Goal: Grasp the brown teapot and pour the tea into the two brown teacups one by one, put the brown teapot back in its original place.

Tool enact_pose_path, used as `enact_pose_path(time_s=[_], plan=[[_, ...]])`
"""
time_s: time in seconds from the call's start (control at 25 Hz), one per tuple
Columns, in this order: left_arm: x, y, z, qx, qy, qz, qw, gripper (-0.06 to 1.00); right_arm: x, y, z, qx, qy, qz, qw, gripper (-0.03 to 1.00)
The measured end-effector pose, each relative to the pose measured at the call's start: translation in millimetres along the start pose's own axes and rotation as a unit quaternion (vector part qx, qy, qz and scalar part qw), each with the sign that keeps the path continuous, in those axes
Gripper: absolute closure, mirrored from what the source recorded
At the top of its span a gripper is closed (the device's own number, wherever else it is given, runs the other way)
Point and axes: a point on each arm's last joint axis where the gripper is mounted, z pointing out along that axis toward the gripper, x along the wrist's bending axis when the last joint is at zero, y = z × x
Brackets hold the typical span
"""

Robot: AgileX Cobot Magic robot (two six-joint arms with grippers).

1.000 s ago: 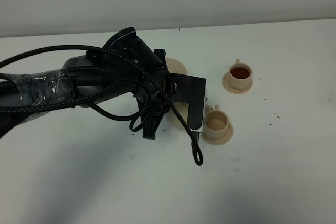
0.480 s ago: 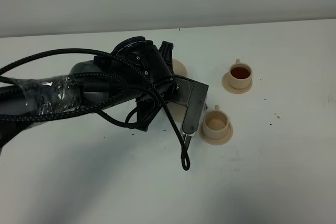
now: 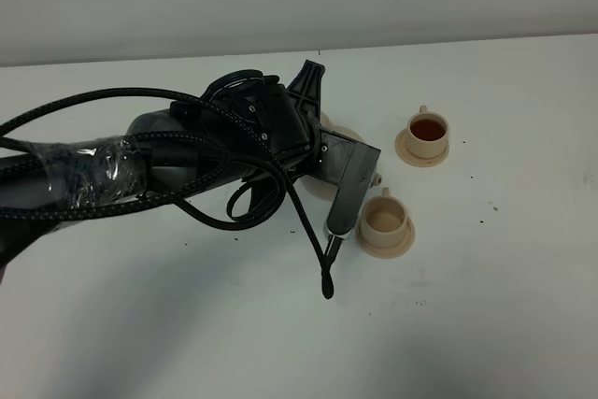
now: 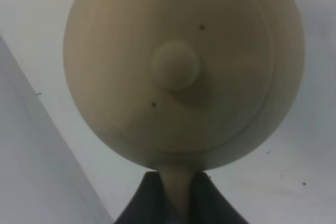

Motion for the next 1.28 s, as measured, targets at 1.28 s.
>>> enact_pose_path(time_s=[1.28], plan=[[4,13,-1,0.017,0.041,0.114,0.993,0.82,0,0,0,0.000,0.000,0.000,1.000,0.73]])
